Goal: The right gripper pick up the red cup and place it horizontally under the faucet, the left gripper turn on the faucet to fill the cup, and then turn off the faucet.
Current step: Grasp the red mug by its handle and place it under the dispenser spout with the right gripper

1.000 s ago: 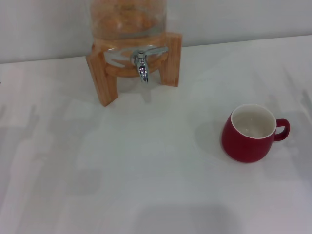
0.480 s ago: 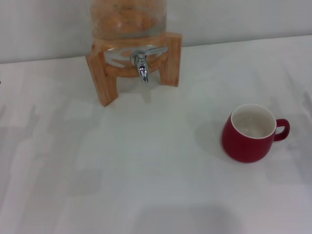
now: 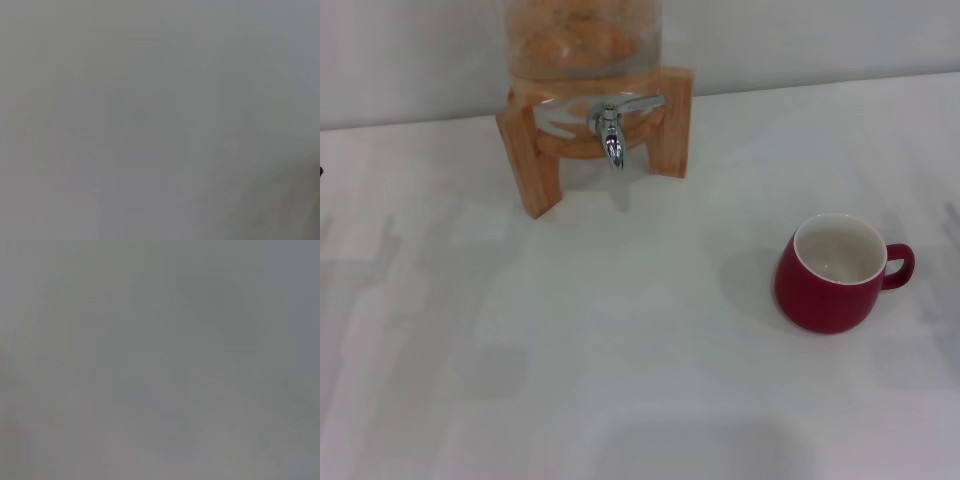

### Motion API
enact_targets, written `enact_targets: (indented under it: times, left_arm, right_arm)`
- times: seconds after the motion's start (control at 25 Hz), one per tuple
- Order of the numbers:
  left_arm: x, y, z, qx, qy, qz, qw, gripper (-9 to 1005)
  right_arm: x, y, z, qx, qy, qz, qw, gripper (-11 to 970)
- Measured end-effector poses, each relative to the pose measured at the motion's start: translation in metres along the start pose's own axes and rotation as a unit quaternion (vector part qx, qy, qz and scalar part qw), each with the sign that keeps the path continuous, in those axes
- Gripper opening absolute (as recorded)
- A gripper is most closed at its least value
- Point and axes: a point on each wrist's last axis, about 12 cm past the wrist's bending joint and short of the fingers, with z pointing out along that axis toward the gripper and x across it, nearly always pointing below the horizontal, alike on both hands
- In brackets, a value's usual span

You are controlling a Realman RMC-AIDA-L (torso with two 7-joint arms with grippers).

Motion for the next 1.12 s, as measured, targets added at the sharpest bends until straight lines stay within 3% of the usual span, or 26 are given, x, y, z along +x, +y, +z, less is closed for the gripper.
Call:
enact_targets:
  times: [0.64, 1.12]
  left_arm:
    - [0.002, 0.000, -0.002, -0.003, 0.004, -0.001, 1.000, 812]
    - [0.002, -0.002, -0.002, 0.001, 0.005, -0.002, 1.000, 812]
  right_arm:
    - [0.006, -0.007, -0.023, -0.024, 0.023, 0.008, 0.999, 830]
    - [0.012, 0.004, -0.032, -0.067, 0.036, -0.001, 0.997, 830]
